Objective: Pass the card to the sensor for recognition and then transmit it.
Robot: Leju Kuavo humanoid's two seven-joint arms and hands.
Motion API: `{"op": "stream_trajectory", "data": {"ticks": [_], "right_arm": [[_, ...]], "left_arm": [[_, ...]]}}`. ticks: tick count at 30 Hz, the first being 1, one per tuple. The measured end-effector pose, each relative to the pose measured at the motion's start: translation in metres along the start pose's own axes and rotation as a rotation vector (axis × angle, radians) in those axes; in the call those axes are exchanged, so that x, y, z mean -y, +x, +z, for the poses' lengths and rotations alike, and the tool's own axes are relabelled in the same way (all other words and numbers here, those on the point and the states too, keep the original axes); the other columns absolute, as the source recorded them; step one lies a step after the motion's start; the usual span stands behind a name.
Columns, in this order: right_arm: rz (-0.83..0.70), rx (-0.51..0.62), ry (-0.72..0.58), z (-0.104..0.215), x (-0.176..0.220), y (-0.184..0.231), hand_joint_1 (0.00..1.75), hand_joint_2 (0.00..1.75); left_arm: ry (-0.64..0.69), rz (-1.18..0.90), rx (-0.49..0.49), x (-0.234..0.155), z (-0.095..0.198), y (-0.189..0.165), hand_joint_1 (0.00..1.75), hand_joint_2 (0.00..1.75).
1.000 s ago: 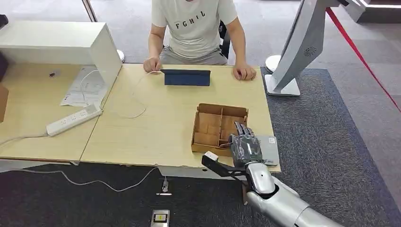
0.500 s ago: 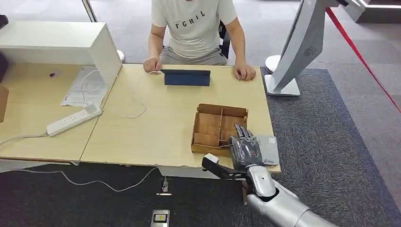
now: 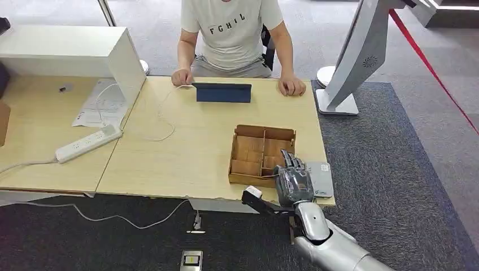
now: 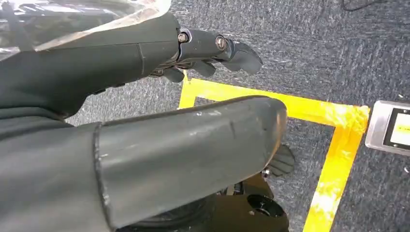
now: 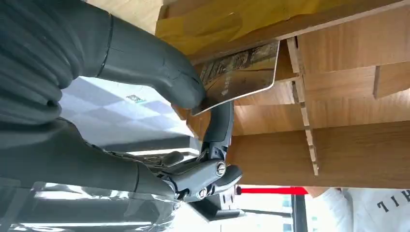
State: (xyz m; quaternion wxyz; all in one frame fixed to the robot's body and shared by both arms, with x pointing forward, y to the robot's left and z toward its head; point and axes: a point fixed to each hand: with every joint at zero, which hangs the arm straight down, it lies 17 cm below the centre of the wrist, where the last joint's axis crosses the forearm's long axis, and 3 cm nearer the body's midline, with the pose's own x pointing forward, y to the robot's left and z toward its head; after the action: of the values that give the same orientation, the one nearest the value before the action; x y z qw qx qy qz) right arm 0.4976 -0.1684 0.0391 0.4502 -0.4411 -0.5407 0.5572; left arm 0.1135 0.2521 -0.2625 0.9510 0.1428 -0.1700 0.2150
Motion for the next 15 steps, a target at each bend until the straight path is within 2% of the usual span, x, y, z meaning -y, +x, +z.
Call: {"op": "stream_trajectory", "data": {"ticks": [3,5,6,7,8,15], "right_arm": [[0.001,0.000,-0.003,0.000,0.001,0.000,1.75,1.75],[0.025,-0.002,-0.058,-0.001,0.011,-0.001,1.75,1.75],[0.055,0.007,-0.124,-0.003,0.027,0.002,1.75,1.75],[0.118,0.028,-0.229,-0.013,0.067,0.006,1.75,1.75],[0.139,0.035,-0.265,-0.017,0.084,0.007,1.75,1.75],[0.157,0.058,-0.378,-0.027,0.147,0.015,1.75,1.75]], "left_arm": [[0.000,0.000,0.000,0.000,0.000,0.000,0.00,0.00],[-0.004,-0.003,0.001,0.001,0.000,0.000,0.00,0.00],[-0.011,-0.005,0.002,0.003,0.001,-0.001,0.00,0.00],[-0.027,-0.009,-0.002,0.006,0.002,-0.002,0.00,0.00],[-0.031,-0.011,-0.006,0.007,0.002,-0.003,0.00,0.00],[-0.041,-0.021,-0.005,0.008,0.002,-0.003,0.00,0.00]]}}
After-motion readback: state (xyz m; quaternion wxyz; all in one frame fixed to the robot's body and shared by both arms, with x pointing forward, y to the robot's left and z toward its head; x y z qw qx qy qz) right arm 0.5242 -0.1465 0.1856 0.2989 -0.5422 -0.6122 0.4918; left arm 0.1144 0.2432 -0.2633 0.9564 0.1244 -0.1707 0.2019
